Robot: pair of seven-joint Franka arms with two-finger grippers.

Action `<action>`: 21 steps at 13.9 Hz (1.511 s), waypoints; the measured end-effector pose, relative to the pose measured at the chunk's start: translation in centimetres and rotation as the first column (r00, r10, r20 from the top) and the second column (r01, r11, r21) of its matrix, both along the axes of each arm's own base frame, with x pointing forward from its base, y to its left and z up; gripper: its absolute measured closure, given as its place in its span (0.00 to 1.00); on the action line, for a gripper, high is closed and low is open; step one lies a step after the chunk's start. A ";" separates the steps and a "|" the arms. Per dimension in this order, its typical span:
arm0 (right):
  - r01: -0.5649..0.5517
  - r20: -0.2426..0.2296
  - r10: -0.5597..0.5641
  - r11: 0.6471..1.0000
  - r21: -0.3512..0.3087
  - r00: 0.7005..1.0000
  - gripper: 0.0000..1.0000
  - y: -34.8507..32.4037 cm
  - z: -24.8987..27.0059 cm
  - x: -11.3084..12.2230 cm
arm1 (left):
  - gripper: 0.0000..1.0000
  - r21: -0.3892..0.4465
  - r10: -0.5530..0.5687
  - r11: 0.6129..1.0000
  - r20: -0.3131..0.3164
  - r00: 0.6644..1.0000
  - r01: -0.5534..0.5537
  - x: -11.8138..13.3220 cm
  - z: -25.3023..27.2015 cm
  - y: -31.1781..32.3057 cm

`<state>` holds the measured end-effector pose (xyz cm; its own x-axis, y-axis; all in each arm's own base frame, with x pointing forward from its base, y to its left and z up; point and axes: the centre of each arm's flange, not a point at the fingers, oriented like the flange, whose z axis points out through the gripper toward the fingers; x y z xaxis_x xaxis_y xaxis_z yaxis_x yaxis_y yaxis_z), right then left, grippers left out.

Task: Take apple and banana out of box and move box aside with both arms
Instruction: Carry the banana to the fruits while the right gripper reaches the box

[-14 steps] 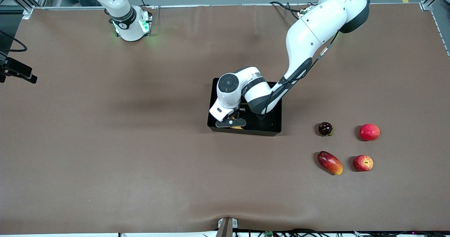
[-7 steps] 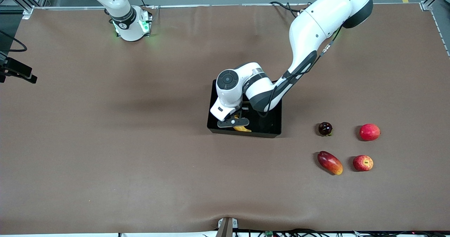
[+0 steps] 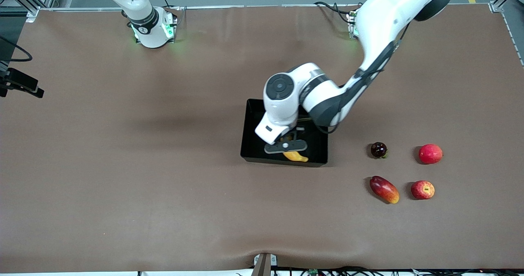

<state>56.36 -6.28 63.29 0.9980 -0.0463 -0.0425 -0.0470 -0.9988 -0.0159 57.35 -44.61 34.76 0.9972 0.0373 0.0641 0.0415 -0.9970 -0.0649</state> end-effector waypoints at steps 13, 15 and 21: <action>-0.080 -0.193 0.081 0.997 0.016 0.978 0.00 4.7 -14.0 6.1 | 0.63 -0.012 -0.398 0.912 -0.279 0.874 0.411 8.3 4.3 31.6; -0.117 -0.184 0.120 0.993 0.027 0.976 0.00 7.5 -16.0 7.1 | 0.63 -0.035 -0.458 0.881 -0.315 0.831 0.472 7.6 2.9 33.3; -0.009 -0.144 0.012 1.000 0.025 0.990 0.00 26.7 -19.4 4.6 | 0.63 -0.088 -0.542 0.833 -0.326 0.775 0.546 6.1 -3.2 40.4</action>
